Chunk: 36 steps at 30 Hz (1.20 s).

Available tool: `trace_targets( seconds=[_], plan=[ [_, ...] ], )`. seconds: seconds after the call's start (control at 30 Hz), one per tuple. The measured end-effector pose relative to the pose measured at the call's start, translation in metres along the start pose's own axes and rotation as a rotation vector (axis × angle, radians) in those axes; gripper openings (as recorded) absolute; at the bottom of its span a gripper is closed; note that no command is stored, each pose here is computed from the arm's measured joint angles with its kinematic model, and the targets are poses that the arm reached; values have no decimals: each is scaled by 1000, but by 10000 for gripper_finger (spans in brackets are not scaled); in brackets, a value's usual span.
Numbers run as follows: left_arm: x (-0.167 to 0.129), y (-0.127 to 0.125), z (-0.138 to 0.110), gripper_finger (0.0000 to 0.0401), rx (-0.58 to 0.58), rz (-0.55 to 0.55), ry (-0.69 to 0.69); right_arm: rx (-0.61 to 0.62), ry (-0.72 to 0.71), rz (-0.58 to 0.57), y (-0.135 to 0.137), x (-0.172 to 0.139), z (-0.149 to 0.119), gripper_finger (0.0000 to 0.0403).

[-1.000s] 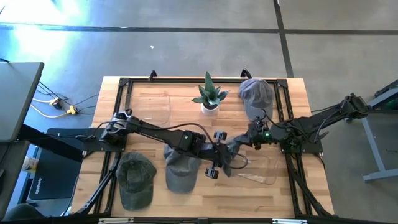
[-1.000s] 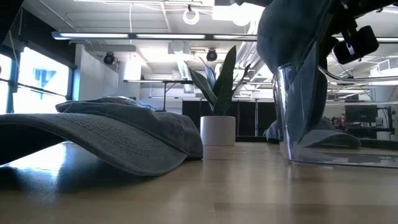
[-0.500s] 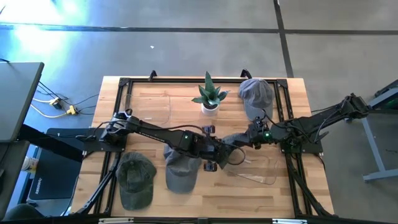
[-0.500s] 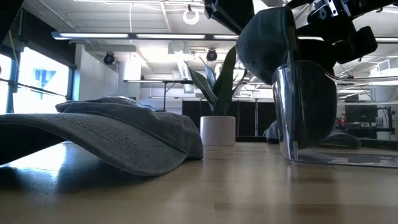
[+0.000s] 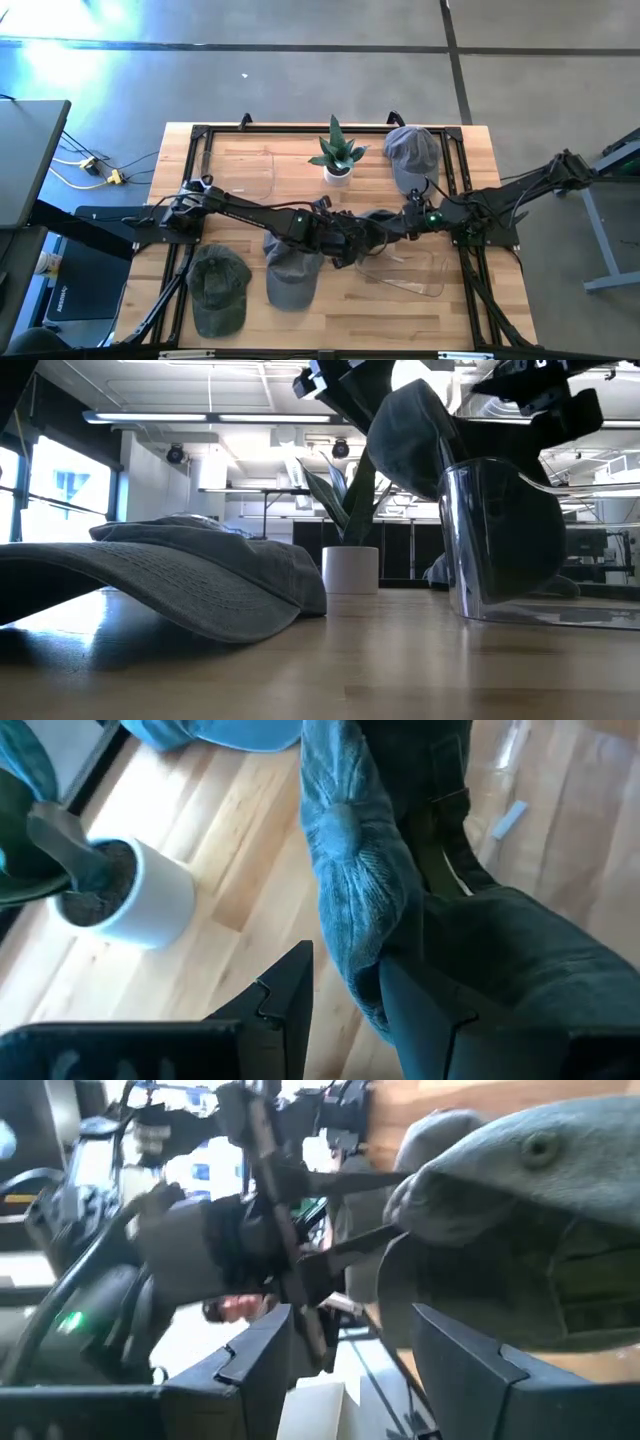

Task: Pick & Place hat
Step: Put the right black cap into the right transparent bin

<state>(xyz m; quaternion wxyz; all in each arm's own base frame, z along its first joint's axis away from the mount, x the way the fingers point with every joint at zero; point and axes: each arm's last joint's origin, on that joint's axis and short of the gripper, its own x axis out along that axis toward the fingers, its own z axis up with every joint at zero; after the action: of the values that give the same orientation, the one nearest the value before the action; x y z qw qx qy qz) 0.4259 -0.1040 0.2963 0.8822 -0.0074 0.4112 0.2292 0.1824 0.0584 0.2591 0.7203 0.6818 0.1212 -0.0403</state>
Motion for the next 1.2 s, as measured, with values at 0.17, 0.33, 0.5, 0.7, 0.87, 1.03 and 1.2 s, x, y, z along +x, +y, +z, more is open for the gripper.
trace_targets(
  seconds=[0.17, 0.33, 0.5, 0.7, 0.87, 1.03, 1.2],
  plan=[
    [-14, 4, 6, 110, -30, -90, -6, -23, 4, -87, -8, -2, -1, 194],
    [-45, 18, 21, 110, -102, -247, -67, -26, -62, -147, -14, -2, 4, 194],
    [-73, 49, 23, 110, -208, -312, 8, -35, -80, -121, -11, -1, 9, 194],
    [-61, 69, 3, 110, -177, -145, 161, -44, -38, -129, -12, 0, 13, 194],
    [-22, 57, -10, 110, -173, -195, 131, -62, -5, -87, -8, 0, 13, 194],
    [0, 42, -13, 110, -218, -316, -7, -67, -59, -125, -11, 0, 16, 194],
    [-3, 32, 0, 110, -245, -497, -140, -58, -126, -139, -13, 0, 24, 194]
  ],
)
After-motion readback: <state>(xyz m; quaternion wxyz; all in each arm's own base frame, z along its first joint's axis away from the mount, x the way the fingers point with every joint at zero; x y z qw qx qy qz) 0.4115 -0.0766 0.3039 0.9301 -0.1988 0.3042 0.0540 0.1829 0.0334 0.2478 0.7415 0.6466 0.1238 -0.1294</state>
